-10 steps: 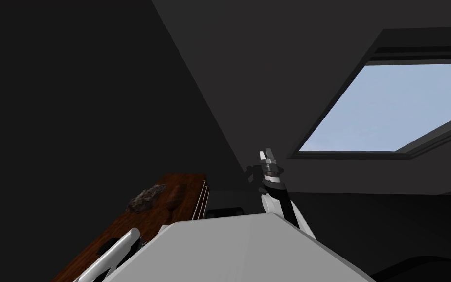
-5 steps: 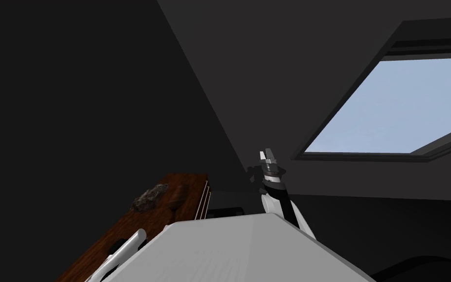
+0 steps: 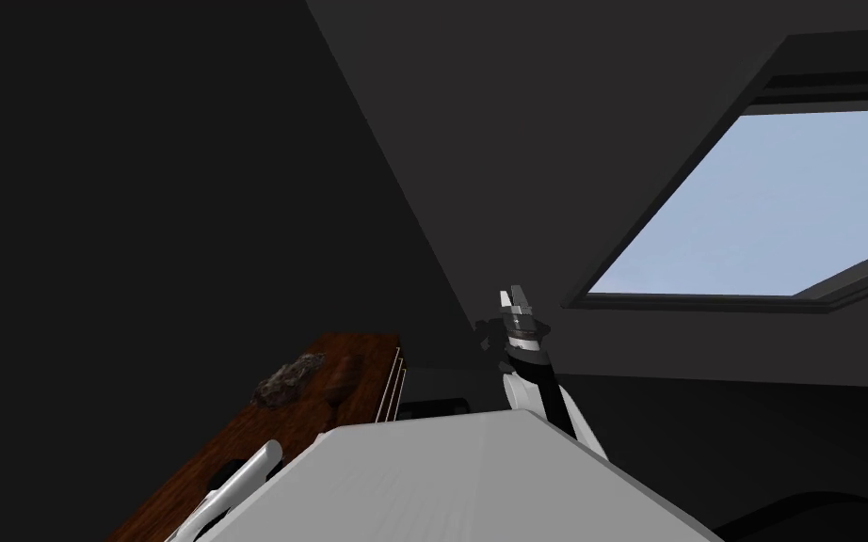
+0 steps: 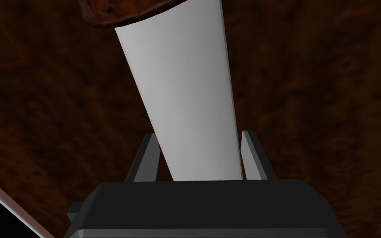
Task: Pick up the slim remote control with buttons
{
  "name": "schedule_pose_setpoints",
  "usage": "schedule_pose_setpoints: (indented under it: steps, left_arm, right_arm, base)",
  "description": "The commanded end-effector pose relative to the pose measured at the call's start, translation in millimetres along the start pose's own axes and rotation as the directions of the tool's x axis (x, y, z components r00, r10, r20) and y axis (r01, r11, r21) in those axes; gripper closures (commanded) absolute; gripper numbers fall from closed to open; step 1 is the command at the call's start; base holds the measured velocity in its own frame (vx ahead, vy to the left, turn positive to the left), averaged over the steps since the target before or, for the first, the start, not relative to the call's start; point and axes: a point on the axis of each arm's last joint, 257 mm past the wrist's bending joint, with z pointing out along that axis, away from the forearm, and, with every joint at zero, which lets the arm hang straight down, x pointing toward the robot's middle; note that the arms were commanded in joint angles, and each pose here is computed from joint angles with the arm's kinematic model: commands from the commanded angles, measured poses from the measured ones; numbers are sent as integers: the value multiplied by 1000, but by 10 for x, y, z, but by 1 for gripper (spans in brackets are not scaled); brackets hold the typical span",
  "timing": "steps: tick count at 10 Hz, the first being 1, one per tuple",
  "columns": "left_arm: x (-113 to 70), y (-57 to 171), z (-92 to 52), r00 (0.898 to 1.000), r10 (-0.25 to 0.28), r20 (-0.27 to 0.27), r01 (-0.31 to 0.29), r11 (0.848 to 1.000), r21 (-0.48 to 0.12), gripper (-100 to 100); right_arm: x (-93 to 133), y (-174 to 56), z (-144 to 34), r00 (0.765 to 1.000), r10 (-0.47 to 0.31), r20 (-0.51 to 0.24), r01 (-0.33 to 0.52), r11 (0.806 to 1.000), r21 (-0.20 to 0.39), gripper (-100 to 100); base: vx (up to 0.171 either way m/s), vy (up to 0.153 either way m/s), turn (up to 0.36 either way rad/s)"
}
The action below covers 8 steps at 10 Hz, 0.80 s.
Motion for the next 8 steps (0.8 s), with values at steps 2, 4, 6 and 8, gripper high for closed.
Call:
schedule_pose_setpoints:
  steps: [2, 4, 6, 8]
  left_arm:
    - [0, 0, 0, 1000, 1, 0, -1, 1000, 0, 0]
    - [-11, -124, -81, 1000, -3, 0, 3, 1000, 4, 100]
    - [-32, -250, -175, 1000, -10, 1, 10, 1000, 3, 100]
    - [-27, -234, -167, 1000, -7, 2, 7, 1000, 4, 0]
  right_arm:
    - [0, 0, 0, 1000, 0, 0, 0, 1000, 0, 0]
    - [0, 0, 0, 1000, 0, 0, 0, 1000, 0, 0]
    - [0, 0, 0, 1000, 0, 0, 0, 1000, 0, 0]
    - [0, 0, 0, 1000, 0, 0, 0, 1000, 0, 0]
  base:
    - [0, 0, 0]
    - [-21, -44, -38]
    - [-23, -49, -36]
    - [-5, -10, -4]
